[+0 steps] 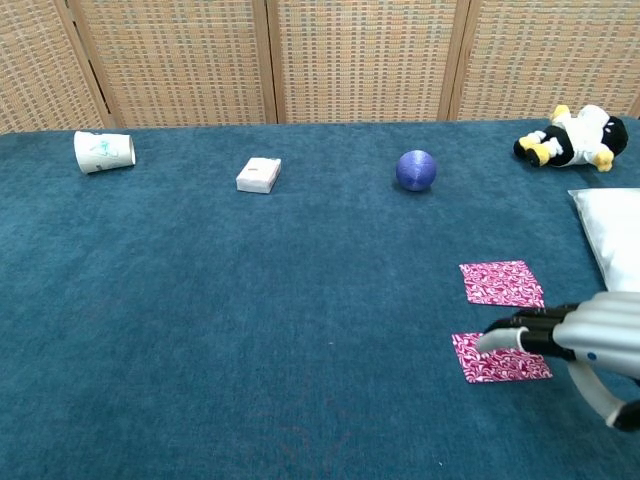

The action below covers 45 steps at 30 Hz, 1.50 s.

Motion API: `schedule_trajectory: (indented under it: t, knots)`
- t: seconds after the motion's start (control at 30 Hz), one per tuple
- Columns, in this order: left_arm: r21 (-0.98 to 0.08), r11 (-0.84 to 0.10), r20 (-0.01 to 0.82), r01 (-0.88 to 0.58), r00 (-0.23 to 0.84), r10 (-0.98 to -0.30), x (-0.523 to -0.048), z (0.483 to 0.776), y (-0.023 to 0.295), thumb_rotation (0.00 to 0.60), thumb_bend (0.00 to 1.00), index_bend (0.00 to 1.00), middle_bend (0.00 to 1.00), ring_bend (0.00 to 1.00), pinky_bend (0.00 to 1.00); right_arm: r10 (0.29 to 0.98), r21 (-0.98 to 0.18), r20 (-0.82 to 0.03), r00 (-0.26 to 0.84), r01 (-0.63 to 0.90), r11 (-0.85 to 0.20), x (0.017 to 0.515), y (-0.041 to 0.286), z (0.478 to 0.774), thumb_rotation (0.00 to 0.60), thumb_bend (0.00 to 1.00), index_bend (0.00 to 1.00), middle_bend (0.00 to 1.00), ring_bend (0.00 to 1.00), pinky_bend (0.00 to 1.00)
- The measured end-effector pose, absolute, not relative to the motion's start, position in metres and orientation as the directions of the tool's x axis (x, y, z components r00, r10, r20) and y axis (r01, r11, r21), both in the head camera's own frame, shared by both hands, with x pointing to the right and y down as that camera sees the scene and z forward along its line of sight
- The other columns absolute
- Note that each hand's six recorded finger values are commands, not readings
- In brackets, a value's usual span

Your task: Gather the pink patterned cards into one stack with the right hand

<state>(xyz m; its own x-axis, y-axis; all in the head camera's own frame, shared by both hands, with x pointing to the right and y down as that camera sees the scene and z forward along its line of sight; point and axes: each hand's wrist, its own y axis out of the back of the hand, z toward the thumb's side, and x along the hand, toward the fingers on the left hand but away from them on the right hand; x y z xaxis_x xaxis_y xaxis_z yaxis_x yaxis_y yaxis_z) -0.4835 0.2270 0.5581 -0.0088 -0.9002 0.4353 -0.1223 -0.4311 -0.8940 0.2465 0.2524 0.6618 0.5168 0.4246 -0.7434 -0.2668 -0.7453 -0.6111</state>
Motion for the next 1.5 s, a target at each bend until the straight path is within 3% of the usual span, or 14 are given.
schedule_trajectory:
  t: [0.2,0.47,0.9,1.5]
  knots:
    - [-0.893,-0.433,0.437,-0.123,-0.009,-0.899,-0.484,0.558,0.227,0.600,0.00,0.00,0.00,0.00,0.00,0.514,-0.691,-0.692,0.507,-0.257,-0.676,0.251,0.226,0.659,0.600,1.00,0.04,0.08,0.03,0.17]
    - [-0.894,-0.433,0.437,-0.118,-0.011,-0.899,-0.484,0.558,0.227,0.600,0.00,0.00,0.00,0.00,0.00,0.553,-0.681,-0.721,0.417,-0.281,-0.676,0.263,0.207,0.681,0.600,1.00,0.04,0.08,0.03,0.17]
    - [-0.893,-0.434,0.439,-0.118,-0.011,-0.899,-0.484,0.558,0.227,0.600,0.00,0.00,0.00,0.00,0.00,0.489,-0.588,-0.799,0.350,-0.283,-0.758,0.253,0.211,0.711,0.600,1.00,0.04,0.08,0.03,0.17]
    - [-0.893,-0.434,0.438,-0.117,-0.011,-0.899,-0.484,0.559,0.227,0.600,0.00,0.00,0.00,0.00,0.00,0.462,-0.580,-0.793,0.396,-0.262,-0.771,0.208,0.217,0.708,0.600,1.00,0.04,0.08,0.03,0.17]
